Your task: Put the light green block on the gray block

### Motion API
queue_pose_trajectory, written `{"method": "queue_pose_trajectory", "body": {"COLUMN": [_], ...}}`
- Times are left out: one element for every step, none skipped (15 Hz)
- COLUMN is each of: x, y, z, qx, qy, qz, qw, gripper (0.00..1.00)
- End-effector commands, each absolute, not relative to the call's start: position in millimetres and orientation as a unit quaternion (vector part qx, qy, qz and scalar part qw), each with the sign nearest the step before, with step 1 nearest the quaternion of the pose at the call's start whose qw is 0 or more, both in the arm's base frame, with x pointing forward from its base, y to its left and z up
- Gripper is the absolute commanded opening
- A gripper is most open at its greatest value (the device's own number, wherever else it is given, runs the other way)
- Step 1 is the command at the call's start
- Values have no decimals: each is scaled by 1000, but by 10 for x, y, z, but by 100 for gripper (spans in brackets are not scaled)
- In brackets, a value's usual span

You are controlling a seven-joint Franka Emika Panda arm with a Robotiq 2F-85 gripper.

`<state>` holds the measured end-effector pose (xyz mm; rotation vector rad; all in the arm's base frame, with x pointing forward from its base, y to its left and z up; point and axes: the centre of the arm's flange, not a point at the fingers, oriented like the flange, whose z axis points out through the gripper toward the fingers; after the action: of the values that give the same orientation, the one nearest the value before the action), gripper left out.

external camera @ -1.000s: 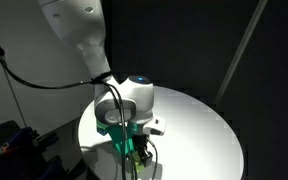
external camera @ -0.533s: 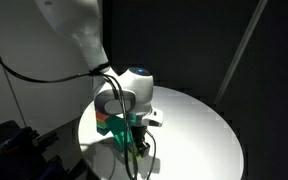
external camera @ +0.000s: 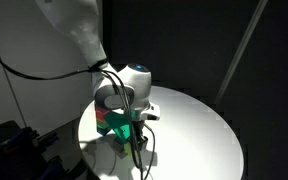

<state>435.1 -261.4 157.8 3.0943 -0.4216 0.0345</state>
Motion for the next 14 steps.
{"method": "queue_pose_trajectory", "body": {"x": [4338, 4352, 4361, 4371, 4378, 4384, 4389, 4391, 4395, 4398, 4401, 4406, 4411, 4419], "y": [-2524, -2476, -2444, -2409, -2375, -2342, -2309, -2277, -2246, -2217, -2184, -2157, -2127, -2103], "z": [1692, 1689, 1688, 1687, 1688, 1690, 1691, 1690, 1695, 1702, 1710, 1718, 1723, 1725], "qx": [994, 995, 996, 996, 997, 997, 998, 998, 998, 999, 999, 999, 999, 999], "qy": [-104, -96, -89, -82, -76, -71, -65, -60, -55, -50, -45, -41, -37, -35], "qz": [16, 17, 18, 18, 18, 18, 19, 19, 20, 20, 21, 22, 23, 23], "qw": [0, 0, 0, -1, -1, -2, -2, -2, -2, -2, -1, 0, 1, 2], "gripper": [25, 25, 25, 25, 25, 25, 25, 25, 25, 25, 25, 25, 25, 25]}}
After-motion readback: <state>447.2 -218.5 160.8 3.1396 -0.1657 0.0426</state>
